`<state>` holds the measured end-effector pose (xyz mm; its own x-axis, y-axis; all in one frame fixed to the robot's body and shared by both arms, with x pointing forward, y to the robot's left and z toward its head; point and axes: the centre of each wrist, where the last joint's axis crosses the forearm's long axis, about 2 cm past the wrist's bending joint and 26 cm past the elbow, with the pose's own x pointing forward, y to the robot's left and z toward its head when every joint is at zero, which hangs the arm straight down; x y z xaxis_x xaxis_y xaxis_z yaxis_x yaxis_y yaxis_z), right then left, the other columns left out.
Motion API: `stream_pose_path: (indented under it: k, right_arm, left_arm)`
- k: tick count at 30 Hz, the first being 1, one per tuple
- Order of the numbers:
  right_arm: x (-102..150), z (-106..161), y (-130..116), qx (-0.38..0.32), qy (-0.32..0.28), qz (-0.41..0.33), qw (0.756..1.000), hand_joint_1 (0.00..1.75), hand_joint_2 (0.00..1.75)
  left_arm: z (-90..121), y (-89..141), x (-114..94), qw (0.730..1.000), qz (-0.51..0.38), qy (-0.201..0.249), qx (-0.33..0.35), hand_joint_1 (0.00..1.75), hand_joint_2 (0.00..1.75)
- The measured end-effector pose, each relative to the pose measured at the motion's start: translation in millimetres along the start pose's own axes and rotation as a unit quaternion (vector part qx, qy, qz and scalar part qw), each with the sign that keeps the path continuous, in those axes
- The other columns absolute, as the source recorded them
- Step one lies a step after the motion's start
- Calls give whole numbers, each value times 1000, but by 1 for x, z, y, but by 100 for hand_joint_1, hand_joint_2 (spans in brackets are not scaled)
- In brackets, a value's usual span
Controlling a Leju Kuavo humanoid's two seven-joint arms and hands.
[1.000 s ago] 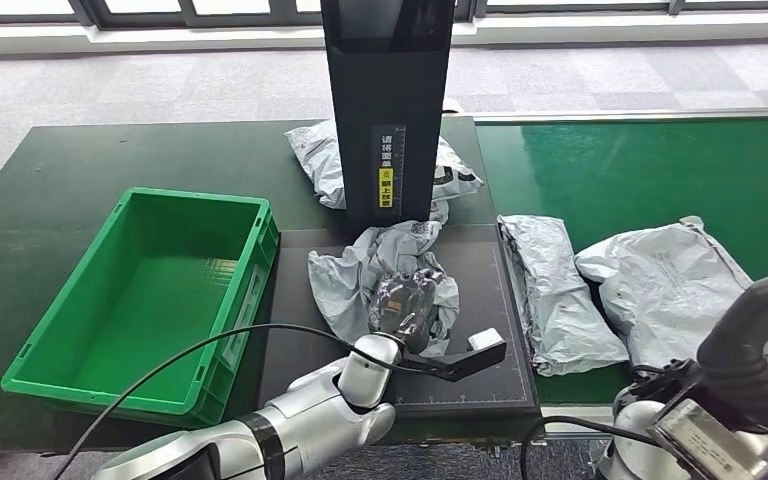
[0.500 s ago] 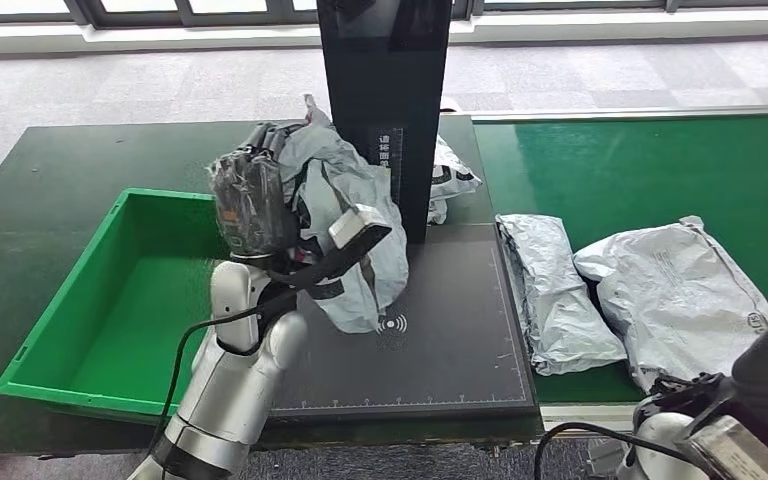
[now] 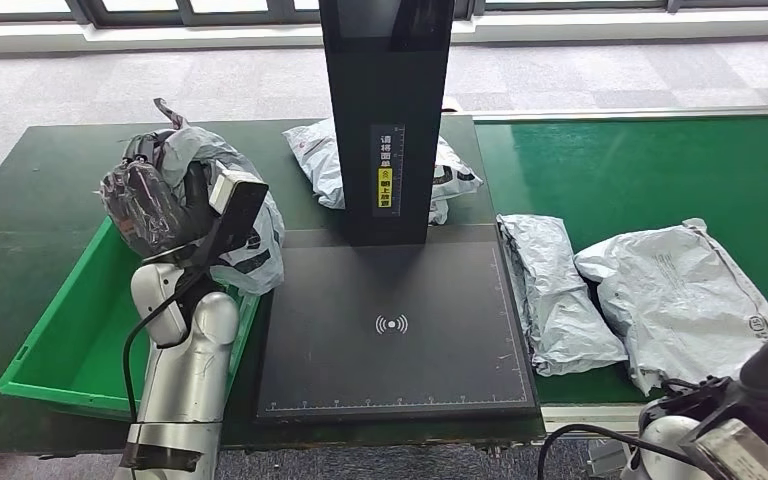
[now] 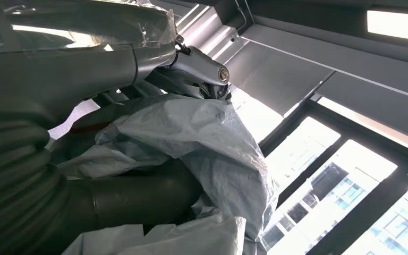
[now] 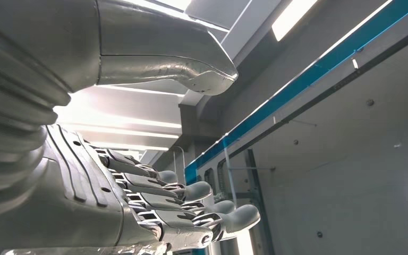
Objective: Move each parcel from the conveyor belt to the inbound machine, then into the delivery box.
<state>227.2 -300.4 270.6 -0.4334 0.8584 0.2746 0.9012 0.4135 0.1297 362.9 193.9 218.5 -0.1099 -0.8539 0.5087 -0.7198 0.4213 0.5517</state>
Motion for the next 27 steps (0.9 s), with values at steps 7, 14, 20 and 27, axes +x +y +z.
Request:
stream_pose_path:
  k: [7,14,20,27]
  right_arm:
    - [0,0,0,0,-2,-1,1000,0,175]
    - [1,0,2,4,-8,-1,1000,0,175]
    - [1,3,4,10,-6,-2,1000,0,175]
    - [0,5,5,15,-2,-1,1000,0,175]
  left_arm:
    - [-5,-2,-18,999,-17,33,-1,175,175]
    - [-17,-6,-61,993,-58,101,-10,175,175]
    - [-23,-9,-95,983,-92,158,-24,175,175]
    - [-20,-8,-115,975,-106,194,-31,175,175]
